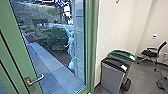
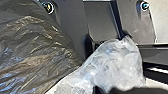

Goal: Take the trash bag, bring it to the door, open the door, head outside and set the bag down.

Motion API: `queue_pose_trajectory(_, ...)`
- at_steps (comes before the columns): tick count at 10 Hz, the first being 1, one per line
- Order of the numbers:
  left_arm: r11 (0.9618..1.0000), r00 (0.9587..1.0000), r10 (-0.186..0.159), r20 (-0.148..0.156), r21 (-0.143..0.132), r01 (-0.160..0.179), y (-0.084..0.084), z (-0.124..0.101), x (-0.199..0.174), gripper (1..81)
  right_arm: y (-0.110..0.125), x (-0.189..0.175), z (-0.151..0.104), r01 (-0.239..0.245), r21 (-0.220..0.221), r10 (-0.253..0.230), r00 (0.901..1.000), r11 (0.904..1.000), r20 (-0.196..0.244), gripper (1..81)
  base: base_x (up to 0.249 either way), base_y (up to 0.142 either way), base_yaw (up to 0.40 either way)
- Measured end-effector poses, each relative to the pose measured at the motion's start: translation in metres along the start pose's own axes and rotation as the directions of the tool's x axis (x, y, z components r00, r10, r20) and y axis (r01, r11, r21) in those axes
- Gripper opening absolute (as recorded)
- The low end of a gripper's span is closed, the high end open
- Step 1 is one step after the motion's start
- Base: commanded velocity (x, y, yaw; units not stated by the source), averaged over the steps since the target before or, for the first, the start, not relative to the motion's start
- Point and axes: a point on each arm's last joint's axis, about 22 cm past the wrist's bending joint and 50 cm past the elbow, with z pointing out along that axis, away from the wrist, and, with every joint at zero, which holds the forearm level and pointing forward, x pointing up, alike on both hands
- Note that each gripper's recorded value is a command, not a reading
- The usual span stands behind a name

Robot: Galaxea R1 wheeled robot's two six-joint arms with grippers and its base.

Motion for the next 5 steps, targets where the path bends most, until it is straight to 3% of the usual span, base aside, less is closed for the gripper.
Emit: queue_pose_trajectory(5, 1.0000, 1.0000, -0.001, 0.001, 0.000, 0.001, 0.0001, 0.0002, -0.0019, 1.0, 0.0000, -0.0001, 0.0000, 0.001, 0.000, -0.001, 1.0000, 1.0000, 0.000, 81.1, 0.090, 0.000, 0.000)
